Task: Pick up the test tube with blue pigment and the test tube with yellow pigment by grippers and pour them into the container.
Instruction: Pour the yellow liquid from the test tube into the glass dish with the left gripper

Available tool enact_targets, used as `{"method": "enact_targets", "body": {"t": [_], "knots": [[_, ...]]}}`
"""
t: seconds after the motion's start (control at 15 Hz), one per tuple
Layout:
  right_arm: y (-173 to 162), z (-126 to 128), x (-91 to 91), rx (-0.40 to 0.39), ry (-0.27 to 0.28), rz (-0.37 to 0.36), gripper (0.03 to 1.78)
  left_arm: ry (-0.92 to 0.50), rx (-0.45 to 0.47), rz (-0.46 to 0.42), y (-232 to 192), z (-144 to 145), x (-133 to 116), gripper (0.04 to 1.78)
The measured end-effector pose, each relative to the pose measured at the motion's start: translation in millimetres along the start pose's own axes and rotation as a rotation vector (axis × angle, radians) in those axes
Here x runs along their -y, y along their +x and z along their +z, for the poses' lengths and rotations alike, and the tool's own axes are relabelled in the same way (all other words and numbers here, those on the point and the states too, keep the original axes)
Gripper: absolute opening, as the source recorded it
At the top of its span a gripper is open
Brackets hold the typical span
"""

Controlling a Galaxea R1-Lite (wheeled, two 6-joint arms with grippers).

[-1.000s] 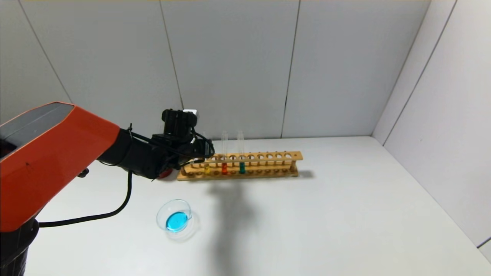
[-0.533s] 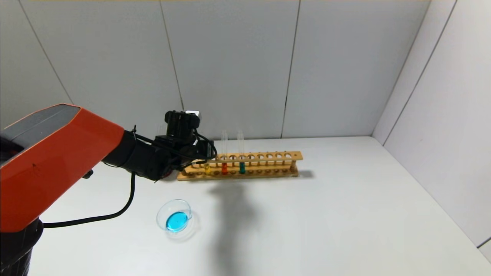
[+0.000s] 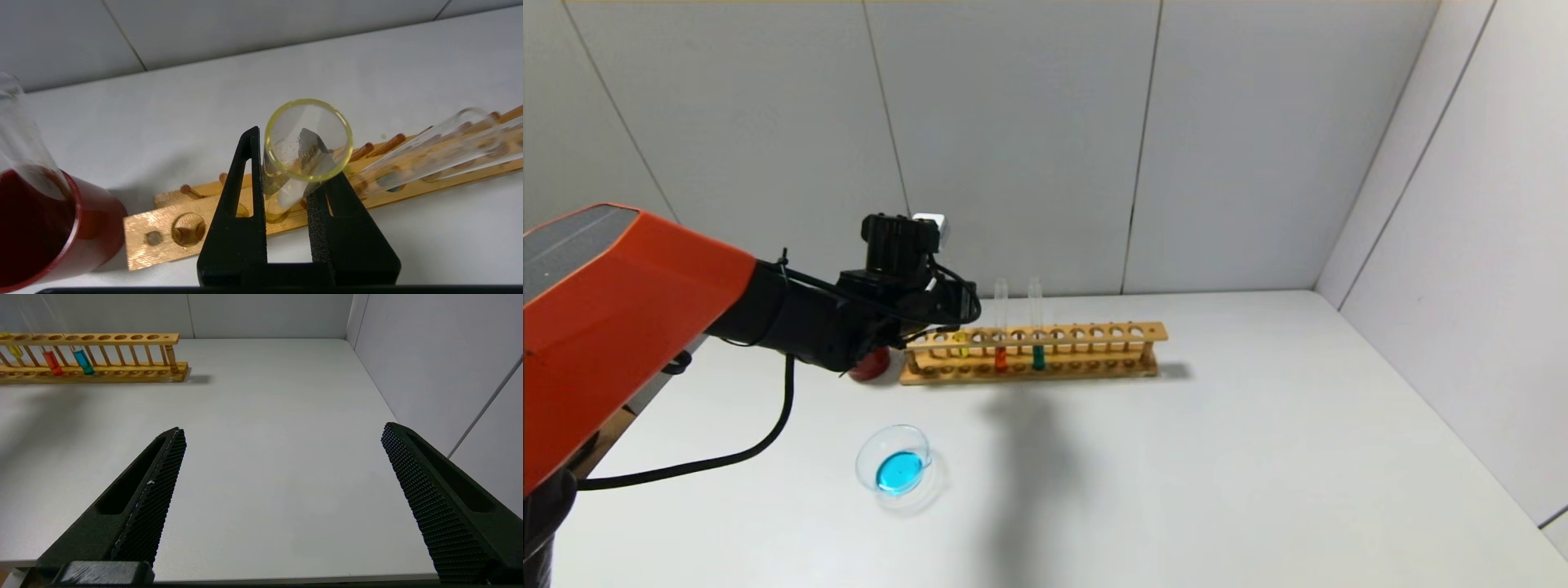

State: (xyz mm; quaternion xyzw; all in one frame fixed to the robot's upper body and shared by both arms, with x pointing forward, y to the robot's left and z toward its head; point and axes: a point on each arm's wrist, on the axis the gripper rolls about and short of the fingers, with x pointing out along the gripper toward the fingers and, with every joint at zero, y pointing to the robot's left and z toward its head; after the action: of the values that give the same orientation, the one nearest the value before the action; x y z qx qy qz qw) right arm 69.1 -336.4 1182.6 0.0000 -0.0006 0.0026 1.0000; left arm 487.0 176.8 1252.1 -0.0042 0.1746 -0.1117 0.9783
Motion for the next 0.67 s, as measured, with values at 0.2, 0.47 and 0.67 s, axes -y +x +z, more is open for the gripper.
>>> {"method": "enact_targets", "body": {"t": [0.2, 0.47, 0.67], "knots": [[0, 0, 0.0, 0.000, 0.000, 0.000, 1.75, 0.008, 0.045, 0.013, -15, 21, 0, 0.33], [0, 0, 0.0, 0.000, 0.000, 0.001, 1.75, 0.067, 0.141, 0.076, -36, 52, -2, 0.33], [0, 0, 0.0, 0.000, 0.000, 0.000, 1.75, 0.065, 0.193, 0.074, -57, 68, 0, 0.33]]}}
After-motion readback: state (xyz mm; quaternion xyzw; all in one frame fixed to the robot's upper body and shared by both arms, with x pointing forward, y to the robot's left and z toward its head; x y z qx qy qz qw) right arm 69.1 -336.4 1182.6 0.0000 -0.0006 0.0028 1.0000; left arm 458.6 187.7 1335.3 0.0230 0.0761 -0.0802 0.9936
